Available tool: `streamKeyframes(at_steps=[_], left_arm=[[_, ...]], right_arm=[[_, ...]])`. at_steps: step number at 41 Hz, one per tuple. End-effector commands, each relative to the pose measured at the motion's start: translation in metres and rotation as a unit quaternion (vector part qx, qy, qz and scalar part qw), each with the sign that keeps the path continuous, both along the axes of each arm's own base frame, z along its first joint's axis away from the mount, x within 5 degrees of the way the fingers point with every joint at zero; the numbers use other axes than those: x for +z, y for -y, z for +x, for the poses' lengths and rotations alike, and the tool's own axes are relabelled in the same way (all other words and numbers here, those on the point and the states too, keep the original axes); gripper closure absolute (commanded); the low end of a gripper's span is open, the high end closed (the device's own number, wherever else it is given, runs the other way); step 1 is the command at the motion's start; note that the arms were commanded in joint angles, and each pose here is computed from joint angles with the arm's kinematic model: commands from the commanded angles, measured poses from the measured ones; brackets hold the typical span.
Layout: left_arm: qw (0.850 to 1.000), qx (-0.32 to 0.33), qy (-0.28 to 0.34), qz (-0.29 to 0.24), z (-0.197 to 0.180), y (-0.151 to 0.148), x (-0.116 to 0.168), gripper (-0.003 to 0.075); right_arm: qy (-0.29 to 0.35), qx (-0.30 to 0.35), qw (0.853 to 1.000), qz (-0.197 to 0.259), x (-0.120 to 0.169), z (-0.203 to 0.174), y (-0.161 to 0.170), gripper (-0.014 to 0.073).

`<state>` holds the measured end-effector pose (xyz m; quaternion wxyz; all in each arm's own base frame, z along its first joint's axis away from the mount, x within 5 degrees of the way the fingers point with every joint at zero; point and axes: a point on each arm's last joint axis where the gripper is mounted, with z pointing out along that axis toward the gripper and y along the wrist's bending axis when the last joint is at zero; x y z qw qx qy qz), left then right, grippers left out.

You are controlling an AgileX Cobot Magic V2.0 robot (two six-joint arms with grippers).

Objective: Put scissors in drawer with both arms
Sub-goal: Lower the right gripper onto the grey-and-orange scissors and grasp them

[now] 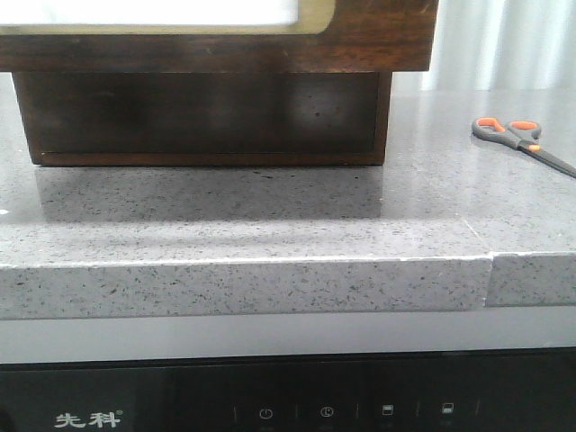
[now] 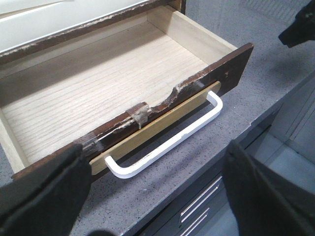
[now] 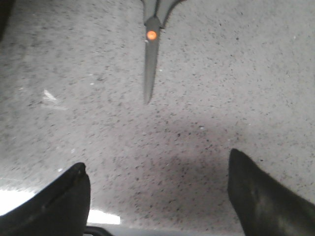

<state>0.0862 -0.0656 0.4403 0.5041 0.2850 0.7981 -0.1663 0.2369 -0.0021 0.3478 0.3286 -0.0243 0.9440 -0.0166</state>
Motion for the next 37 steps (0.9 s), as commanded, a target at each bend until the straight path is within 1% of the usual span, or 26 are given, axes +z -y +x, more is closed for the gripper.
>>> streamKeyframes(at_steps=[1, 6, 9, 16, 25, 37], left_arm=[[0.999, -0.003, 0.036, -0.029, 0.0, 0.001, 0.014, 0.0176], [0.999, -0.003, 0.036, -0.029, 0.0, 0.001, 0.014, 0.0176], [0.999, -0.003, 0.036, -0.029, 0.0, 0.001, 0.014, 0.0176], [0.999, -0.003, 0.036, -0.029, 0.0, 0.001, 0.014, 0.0176], [0.999, -0.003, 0.036, -0.029, 0.0, 0.001, 0.014, 0.0176], [0.999, -0.003, 0.036, -0.029, 0.0, 0.001, 0.014, 0.0176]], right_arm=[[0.009, -0.003, 1.0, -0.003, 0.014, 0.018, 0.005, 0.0001], [-0.033, 0.036, 0.999, -0.005, 0.009, 0.042, 0.002, 0.0001], [-0.052, 0.048, 0.997, 0.006, 0.005, 0.057, 0.0, 0.0001], [-0.075, 0.053, 0.996, 0.007, -0.001, 0.087, 0.001, 0.0003], [-0.088, 0.059, 0.994, 0.005, -0.01, 0.121, 0.001, 0.0003], [-0.127, 0.069, 0.99, 0.005, -0.033, 0.159, -0.004, 0.0003]])
